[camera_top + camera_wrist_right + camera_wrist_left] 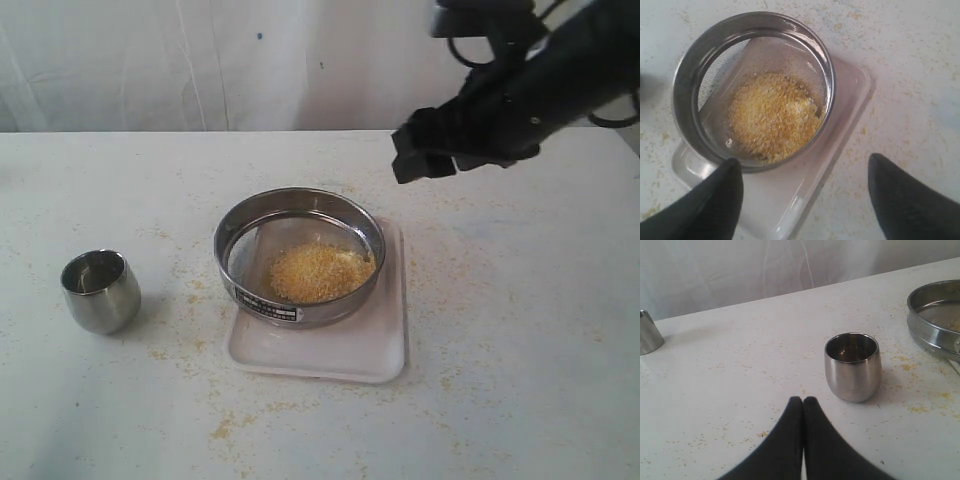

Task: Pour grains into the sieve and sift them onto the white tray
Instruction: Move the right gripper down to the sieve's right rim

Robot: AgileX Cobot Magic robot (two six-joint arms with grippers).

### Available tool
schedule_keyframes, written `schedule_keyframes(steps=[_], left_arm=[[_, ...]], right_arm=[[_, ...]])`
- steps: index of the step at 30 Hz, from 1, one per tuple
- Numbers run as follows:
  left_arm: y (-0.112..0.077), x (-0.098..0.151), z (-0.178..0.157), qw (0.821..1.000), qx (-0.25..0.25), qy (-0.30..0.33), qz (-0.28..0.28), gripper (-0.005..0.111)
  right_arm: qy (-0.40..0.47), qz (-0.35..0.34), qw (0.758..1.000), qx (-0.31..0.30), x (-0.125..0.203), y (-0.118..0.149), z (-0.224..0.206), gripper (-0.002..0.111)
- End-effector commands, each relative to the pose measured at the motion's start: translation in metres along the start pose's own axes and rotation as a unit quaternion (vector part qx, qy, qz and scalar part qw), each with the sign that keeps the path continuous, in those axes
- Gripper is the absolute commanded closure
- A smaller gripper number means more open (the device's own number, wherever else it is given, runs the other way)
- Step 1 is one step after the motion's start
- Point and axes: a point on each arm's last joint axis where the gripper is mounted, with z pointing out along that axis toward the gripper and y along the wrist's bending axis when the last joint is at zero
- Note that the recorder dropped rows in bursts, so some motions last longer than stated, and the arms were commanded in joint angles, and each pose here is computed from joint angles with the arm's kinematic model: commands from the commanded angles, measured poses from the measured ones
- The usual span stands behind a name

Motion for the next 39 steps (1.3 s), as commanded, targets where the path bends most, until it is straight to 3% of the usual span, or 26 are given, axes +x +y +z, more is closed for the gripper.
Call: schedule_keyframes(steps=[1,6,16,36,39], left_arm=[[0.0,0.001,0.0,1.0,-0.001,-0.002,-0.004,0.107],[0.0,0.001,0.0,1.0,-0.001,-0.002,-0.004,0.107],[0.0,0.001,0.0,1.0,-0.001,-0.002,-0.004,0.107],[0.0,0.001,0.0,1.0,-0.001,-0.002,-0.004,0.107],[0.0,0.001,0.0,1.0,-0.001,-0.002,-0.004,0.107]], right_arm=[[0.048,-0.009,0.999,-0.008,-0.027,-0.012,0.055,0.042],[0.09,-0.004,0.996,-0.019,-0.04,-0.023,0.103,0.044],[0.143,0.006,0.989,-0.026,-0.032,-0.037,0.172,0.045],[0.174,-0.058,0.983,-0.01,-0.032,-0.019,0.222,0.045],[0.181,-0.057,0.982,-0.005,-0.031,-0.02,0.228,0.051]])
